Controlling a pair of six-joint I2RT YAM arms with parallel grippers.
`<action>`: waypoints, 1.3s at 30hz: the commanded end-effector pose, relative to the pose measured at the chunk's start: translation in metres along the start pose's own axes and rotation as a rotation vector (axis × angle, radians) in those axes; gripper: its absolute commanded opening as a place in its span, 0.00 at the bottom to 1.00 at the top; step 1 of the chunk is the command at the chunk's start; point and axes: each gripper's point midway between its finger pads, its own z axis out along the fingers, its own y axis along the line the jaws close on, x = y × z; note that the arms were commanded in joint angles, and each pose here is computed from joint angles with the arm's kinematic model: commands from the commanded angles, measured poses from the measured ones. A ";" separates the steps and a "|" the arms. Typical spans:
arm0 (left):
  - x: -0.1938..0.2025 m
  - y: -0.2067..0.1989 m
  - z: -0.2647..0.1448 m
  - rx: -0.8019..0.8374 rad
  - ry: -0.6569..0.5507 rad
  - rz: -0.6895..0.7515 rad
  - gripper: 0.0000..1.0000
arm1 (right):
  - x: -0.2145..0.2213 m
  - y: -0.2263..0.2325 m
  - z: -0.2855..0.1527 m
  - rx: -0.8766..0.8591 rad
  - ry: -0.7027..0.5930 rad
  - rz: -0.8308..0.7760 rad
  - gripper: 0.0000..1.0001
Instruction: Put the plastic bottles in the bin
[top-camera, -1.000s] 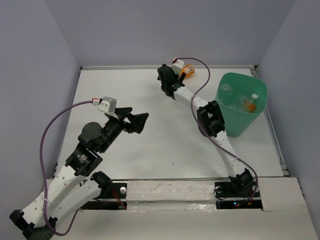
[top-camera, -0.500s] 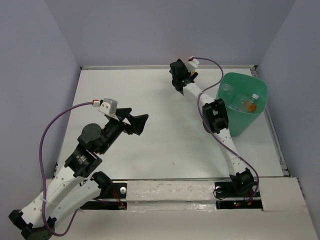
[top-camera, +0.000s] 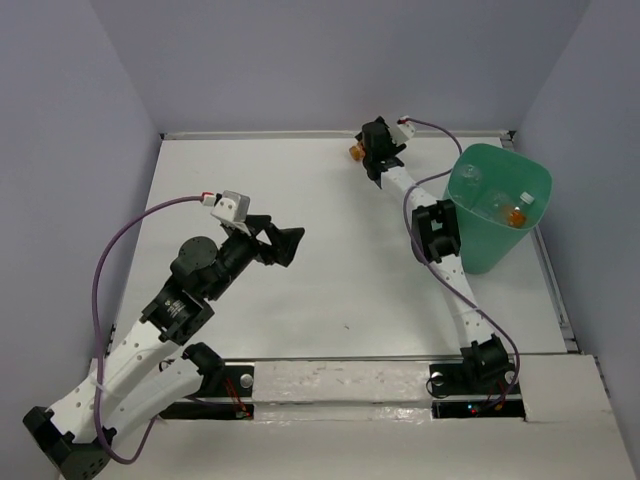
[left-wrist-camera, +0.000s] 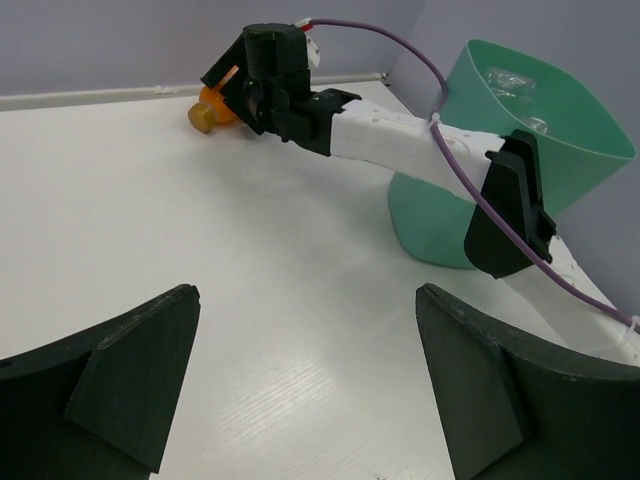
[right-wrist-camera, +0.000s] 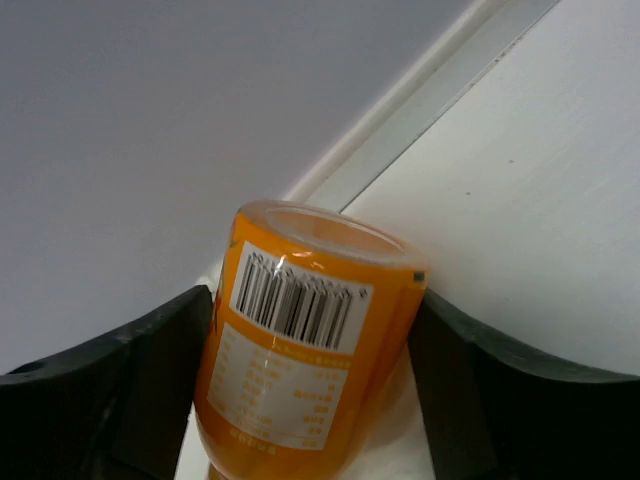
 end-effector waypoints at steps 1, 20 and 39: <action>-0.011 -0.002 0.004 0.018 -0.042 0.020 0.99 | -0.002 0.017 0.008 -0.085 -0.034 0.090 0.49; -0.044 0.016 -0.017 -0.042 -0.157 0.016 0.99 | -0.116 0.172 -0.274 -0.728 -0.064 -0.121 0.12; -0.070 0.011 -0.048 -0.035 -0.255 -0.005 0.99 | -0.394 -0.111 -0.390 0.028 -0.450 -0.308 0.11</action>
